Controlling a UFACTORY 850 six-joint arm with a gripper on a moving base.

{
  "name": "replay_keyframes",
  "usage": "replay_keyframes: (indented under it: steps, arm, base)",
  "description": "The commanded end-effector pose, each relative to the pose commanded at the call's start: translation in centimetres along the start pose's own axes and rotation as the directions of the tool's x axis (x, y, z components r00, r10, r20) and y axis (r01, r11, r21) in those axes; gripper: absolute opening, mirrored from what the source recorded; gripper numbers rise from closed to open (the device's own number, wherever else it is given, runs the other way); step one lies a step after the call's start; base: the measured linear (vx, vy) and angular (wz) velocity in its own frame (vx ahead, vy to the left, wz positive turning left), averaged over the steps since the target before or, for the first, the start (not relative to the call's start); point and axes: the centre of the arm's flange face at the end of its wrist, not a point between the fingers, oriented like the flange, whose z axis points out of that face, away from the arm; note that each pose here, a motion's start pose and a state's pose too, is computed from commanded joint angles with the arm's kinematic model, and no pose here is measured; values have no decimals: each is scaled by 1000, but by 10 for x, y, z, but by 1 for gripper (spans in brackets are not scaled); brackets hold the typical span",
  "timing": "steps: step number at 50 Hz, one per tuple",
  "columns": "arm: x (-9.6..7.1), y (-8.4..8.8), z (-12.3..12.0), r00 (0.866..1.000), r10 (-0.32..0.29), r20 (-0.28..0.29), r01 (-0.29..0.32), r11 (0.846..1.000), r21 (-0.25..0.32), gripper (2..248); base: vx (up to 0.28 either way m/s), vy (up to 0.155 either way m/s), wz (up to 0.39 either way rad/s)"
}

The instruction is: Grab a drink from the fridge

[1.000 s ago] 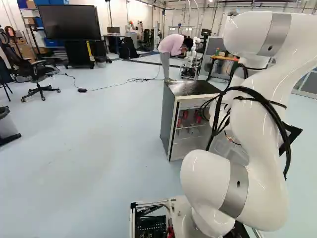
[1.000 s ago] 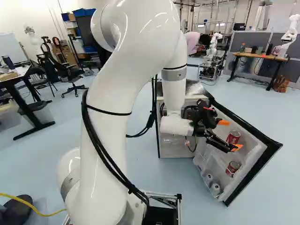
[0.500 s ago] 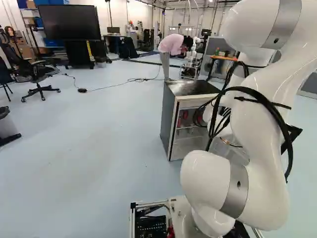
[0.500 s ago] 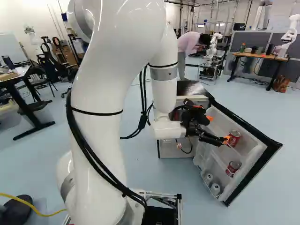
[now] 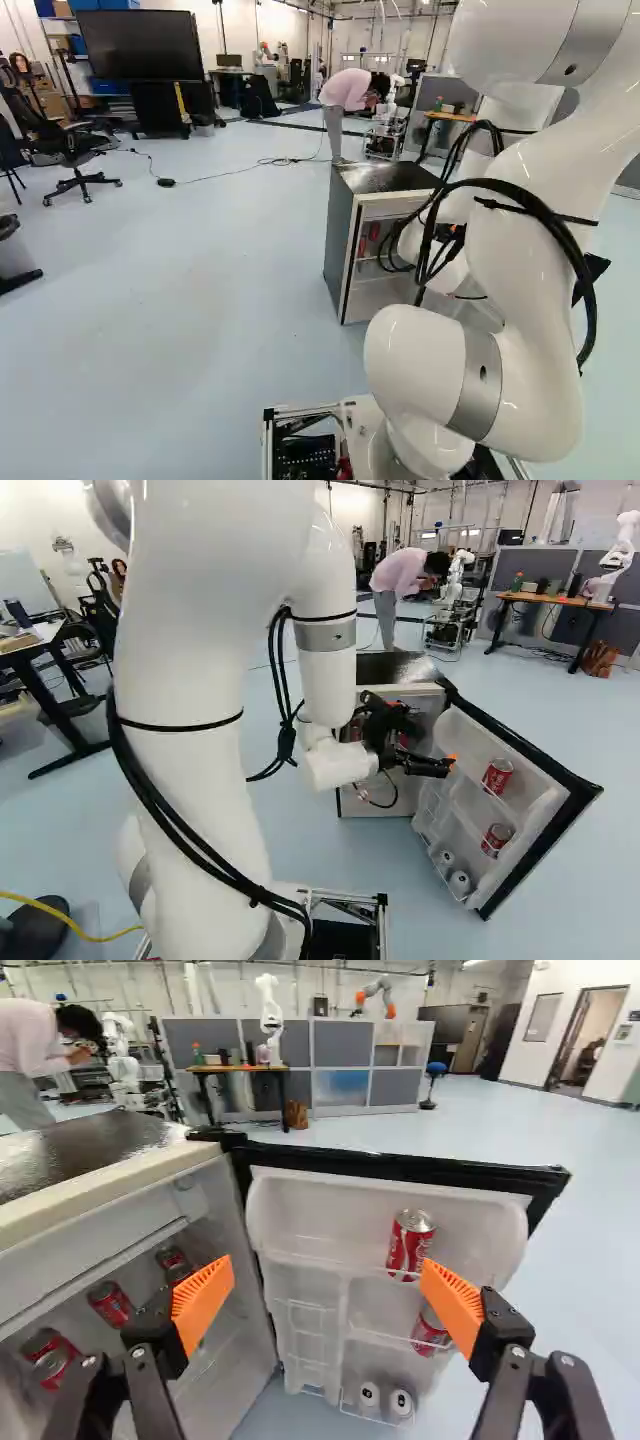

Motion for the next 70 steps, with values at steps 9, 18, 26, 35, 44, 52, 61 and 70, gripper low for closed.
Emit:
replay_keyframes:
  steps: [9, 18, 26, 35, 44, 52, 61, 70]
  arm:
    - [-1, -12, -10, 1000, -28, 3, 27, 993, 111, 247]
    - [-3, -24, -20, 998, -55, 3, 53, 974, 220, 247]
    - [-9, -32, -23, 997, -80, 11, 72, 950, 304, 247]
    - [-18, -41, -24, 994, -108, 24, 90, 916, 392, 247]
    - [-27, -48, -24, 990, -134, 36, 101, 877, 469, 247]
    - [-35, -50, -22, 988, -145, 52, 102, 866, 490, 247]
    - [-43, -52, -18, 986, -154, 70, 100, 863, 495, 247]
    - [-52, -54, -13, 983, -162, 88, 97, 862, 497, 247]
  base:
    - [0, 0, 0]
    - [0, 0, 0]
    - [0, 0, 0]
    - [0, 0, 0]
    - [0, 0, 0]
    - [0, 0, 0]
    - [0, 0, 0]
    - [0, 0, 0]
